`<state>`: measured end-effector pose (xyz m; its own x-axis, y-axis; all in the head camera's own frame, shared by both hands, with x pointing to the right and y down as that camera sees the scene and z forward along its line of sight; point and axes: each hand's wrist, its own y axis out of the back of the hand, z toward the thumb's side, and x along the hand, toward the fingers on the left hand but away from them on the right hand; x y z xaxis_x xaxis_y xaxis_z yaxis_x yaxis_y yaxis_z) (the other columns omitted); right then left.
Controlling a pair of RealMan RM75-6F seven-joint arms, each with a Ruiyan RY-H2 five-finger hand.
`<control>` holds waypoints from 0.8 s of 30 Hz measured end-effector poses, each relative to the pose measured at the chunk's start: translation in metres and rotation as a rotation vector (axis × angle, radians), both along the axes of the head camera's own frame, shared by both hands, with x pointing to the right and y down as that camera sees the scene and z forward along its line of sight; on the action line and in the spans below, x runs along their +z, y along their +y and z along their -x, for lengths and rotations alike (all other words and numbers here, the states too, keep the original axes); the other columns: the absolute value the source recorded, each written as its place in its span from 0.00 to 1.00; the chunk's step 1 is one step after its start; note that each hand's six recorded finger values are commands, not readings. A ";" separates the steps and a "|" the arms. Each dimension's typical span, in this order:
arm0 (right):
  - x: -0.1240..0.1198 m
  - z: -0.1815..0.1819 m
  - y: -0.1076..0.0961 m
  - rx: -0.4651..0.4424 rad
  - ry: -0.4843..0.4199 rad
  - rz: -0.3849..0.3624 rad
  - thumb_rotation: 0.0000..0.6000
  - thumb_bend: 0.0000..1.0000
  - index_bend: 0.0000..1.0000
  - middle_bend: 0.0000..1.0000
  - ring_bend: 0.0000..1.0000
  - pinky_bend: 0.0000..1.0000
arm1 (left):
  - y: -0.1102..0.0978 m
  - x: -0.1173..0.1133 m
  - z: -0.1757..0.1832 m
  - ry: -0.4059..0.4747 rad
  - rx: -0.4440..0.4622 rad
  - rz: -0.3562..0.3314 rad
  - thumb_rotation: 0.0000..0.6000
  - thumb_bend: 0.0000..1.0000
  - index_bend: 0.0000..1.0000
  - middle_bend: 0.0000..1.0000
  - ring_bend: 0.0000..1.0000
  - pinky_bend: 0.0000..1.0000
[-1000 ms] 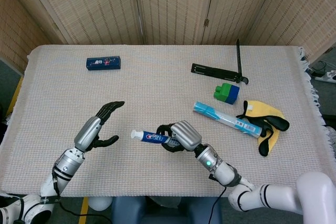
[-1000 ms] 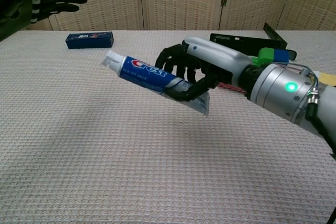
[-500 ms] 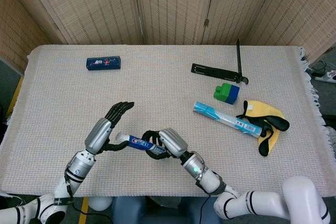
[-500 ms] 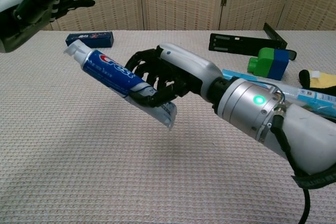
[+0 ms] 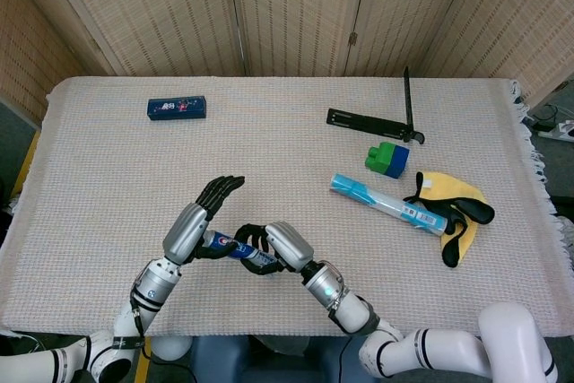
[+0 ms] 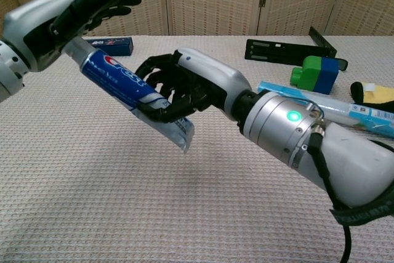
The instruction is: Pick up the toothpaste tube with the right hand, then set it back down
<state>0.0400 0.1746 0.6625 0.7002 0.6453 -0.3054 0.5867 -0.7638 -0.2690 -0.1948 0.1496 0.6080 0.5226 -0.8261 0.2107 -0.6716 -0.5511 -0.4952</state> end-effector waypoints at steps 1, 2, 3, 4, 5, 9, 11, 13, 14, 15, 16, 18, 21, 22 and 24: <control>0.000 0.001 0.000 0.003 -0.004 0.000 1.00 0.61 0.83 0.69 0.76 0.63 | 0.001 0.001 -0.002 0.010 -0.002 0.007 0.14 0.18 0.07 0.10 0.02 0.00; -0.001 0.002 0.001 0.007 -0.012 0.001 1.00 0.61 0.83 0.70 0.76 0.63 | 0.001 0.001 -0.004 0.017 -0.003 0.012 0.14 0.18 0.07 0.10 0.02 0.00; -0.001 0.003 0.001 0.011 -0.019 0.001 1.00 0.61 0.83 0.70 0.76 0.63 | 0.001 0.002 -0.005 0.021 -0.005 0.017 0.14 0.18 0.07 0.10 0.02 0.00; -0.001 0.003 0.002 0.014 -0.025 0.001 1.00 0.61 0.84 0.70 0.76 0.63 | 0.002 0.003 -0.007 0.024 -0.008 0.023 0.14 0.18 0.07 0.10 0.02 0.00; -0.001 0.004 0.002 0.017 -0.032 0.000 1.00 0.61 0.84 0.70 0.76 0.63 | 0.002 0.003 -0.008 0.026 -0.010 0.025 0.14 0.18 0.06 0.10 0.02 0.00; -0.001 0.005 0.004 0.026 -0.047 0.001 1.00 0.61 0.84 0.70 0.77 0.63 | 0.002 0.003 -0.012 0.030 -0.017 0.021 0.14 0.18 0.06 0.09 0.02 0.00; -0.001 0.005 0.004 0.029 -0.050 0.001 1.00 0.61 0.84 0.70 0.77 0.63 | 0.002 0.004 -0.013 0.027 -0.022 0.014 0.14 0.18 0.06 0.09 0.02 0.00; -0.001 0.006 0.004 0.031 -0.052 0.003 1.00 0.61 0.84 0.70 0.76 0.63 | 0.002 0.005 -0.013 0.023 -0.027 0.013 0.14 0.18 0.06 0.09 0.02 0.00; -0.001 0.005 0.004 0.030 -0.051 0.003 1.00 0.61 0.84 0.70 0.76 0.63 | 0.001 0.005 -0.013 0.021 -0.030 0.013 0.14 0.18 0.06 0.09 0.02 0.00; -0.001 0.005 0.004 0.029 -0.050 0.001 1.00 0.61 0.84 0.70 0.76 0.63 | 0.001 0.006 -0.013 0.018 -0.032 0.012 0.14 0.18 0.06 0.09 0.02 0.00; -0.001 0.004 0.003 0.027 -0.047 -0.002 1.00 0.61 0.84 0.70 0.76 0.63 | 0.000 0.006 -0.012 0.014 -0.032 0.012 0.14 0.18 0.06 0.09 0.02 0.00; 0.000 0.001 0.002 0.020 -0.030 -0.013 1.00 0.61 0.84 0.70 0.77 0.63 | -0.001 0.006 -0.009 0.003 -0.032 0.006 0.14 0.18 0.06 0.09 0.02 0.00; 0.003 -0.007 -0.002 -0.001 0.015 -0.038 1.00 0.61 0.84 0.70 0.77 0.63 | -0.004 0.006 0.000 -0.026 -0.033 -0.013 0.14 0.18 0.06 0.09 0.01 0.00; 0.005 -0.010 -0.003 -0.011 0.033 -0.043 1.00 0.61 0.84 0.70 0.77 0.63 | -0.006 0.006 0.005 -0.044 -0.035 -0.025 0.14 0.18 0.06 0.09 0.01 0.00; 0.009 -0.016 -0.006 -0.035 0.086 -0.059 1.00 0.61 0.84 0.70 0.77 0.63 | -0.010 0.008 0.013 -0.082 -0.038 -0.049 0.14 0.18 0.06 0.09 0.01 0.00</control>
